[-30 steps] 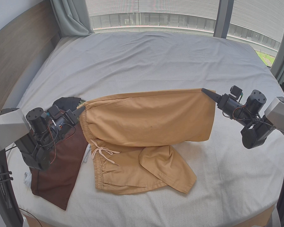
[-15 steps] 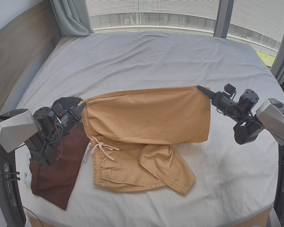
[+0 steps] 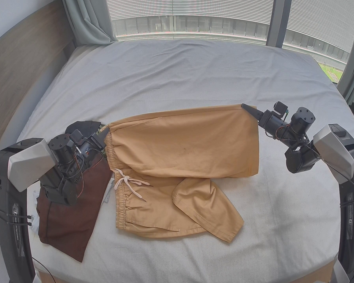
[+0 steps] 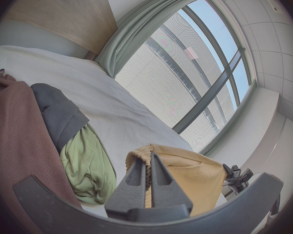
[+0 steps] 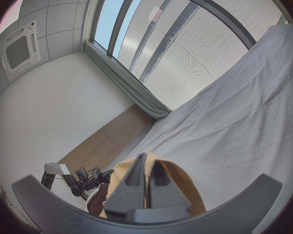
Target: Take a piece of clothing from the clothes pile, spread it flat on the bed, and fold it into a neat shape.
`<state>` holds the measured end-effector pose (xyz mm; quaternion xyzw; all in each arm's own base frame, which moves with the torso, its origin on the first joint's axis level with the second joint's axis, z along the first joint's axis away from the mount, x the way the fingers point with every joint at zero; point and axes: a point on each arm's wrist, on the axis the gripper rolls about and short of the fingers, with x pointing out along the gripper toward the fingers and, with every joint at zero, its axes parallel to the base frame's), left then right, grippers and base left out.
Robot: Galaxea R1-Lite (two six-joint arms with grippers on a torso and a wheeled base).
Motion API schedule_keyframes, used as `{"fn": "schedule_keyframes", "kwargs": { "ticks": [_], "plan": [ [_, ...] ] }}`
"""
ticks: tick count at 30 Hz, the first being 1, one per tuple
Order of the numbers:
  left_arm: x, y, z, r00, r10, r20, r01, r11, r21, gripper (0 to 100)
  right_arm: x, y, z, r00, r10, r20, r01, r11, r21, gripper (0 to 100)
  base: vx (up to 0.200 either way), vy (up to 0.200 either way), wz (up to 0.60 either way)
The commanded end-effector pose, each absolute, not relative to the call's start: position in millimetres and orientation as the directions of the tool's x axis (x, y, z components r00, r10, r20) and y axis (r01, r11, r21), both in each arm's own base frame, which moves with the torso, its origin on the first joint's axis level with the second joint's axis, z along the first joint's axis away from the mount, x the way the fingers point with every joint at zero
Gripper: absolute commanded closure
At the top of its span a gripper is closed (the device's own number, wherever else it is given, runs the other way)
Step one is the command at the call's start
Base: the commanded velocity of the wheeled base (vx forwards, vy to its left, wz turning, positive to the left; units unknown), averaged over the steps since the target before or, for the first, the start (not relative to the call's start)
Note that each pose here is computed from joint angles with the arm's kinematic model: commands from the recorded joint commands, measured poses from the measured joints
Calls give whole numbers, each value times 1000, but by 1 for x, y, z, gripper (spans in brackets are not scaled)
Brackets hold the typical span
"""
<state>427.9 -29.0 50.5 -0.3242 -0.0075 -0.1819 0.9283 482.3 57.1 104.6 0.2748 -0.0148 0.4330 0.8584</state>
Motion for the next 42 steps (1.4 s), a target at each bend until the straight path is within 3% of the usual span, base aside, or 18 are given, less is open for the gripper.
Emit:
{"fn": "schedule_keyframes", "kwargs": {
  "ticks": [1, 10, 37, 38, 42],
  "plan": [
    [435, -30, 42, 935, -329, 132, 339, 721, -604, 100, 492, 58, 92, 625, 737, 258, -749, 472, 465, 100, 0, 0, 0],
    [447, -38, 38, 935, -314, 163, 342, 683, -645, 100, 512, 62, 94, 622, 739, 260, -752, 471, 461, 100, 0, 0, 0],
    [456, -37, 27, 935, -311, 169, 343, 679, -649, 100, 532, 62, 95, 640, 720, 268, -741, 488, 461, 100, 0, 0, 0],
    [456, -37, 27, 935, -311, 169, 343, 679, -649, 0, 532, 62, 95, 643, 718, 267, -739, 489, 463, 0, 0, 0, 0],
    [456, -37, 30, 934, -311, 174, 346, 669, -658, 0, 535, 62, 107, 653, 693, 305, -742, 505, 442, 0, 0, 0, 0]
  ]
}}
